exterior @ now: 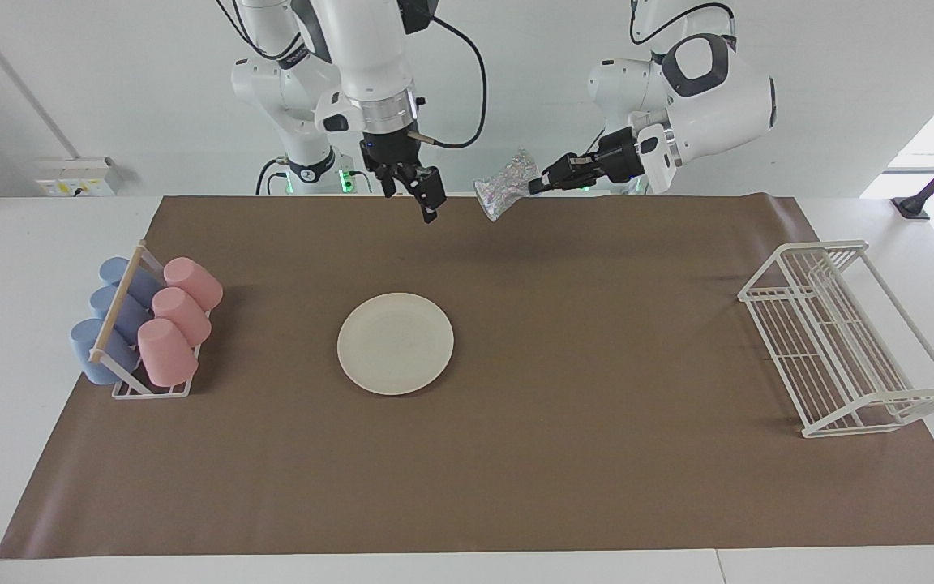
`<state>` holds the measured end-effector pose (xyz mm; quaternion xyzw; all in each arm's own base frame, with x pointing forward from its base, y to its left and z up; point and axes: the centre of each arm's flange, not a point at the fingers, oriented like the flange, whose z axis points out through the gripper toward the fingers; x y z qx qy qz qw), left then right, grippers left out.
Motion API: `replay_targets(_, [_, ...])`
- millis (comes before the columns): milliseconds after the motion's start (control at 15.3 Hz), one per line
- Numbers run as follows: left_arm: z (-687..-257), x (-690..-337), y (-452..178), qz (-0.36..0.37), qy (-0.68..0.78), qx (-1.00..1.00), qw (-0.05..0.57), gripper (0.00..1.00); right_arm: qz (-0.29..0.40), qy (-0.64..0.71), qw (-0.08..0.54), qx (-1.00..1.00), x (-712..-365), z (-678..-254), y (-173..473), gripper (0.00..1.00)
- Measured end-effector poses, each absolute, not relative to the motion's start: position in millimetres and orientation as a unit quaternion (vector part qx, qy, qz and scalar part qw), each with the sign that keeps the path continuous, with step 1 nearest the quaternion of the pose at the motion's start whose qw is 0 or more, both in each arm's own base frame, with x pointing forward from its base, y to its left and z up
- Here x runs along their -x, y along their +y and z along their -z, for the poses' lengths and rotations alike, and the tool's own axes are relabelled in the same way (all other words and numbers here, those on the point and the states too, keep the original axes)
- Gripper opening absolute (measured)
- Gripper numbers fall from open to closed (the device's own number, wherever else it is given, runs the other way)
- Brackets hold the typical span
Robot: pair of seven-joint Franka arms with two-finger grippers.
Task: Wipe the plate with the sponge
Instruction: 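Pull the sponge back with the left gripper while the right gripper retracts, then place the sponge into the wire basket with the left gripper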
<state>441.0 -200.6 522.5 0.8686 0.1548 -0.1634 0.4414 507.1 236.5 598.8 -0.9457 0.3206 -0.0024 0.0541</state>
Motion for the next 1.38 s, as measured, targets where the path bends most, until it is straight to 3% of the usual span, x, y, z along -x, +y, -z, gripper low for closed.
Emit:
replay_targets(459, [-482, -449, -176, 0.12, 0.047, -0.945, 0.301, 0.05, 0.017, 0.097, 0.042, 0.994, -547, -599, 90, 1.0])
replay_targets(983, [-453, -463, -179, 0.114, -0.033, -0.989, 0.09, 0.05, -0.027, -0.013, 0.021, 0.999, -539, -615, 17, 1.0])
replay_targets(1376, [-455, -480, -194, 0.132, -0.025, -0.987, -0.086, 0.05, -0.021, -0.026, -0.001, 0.999, -547, -629, 20, 1.0])
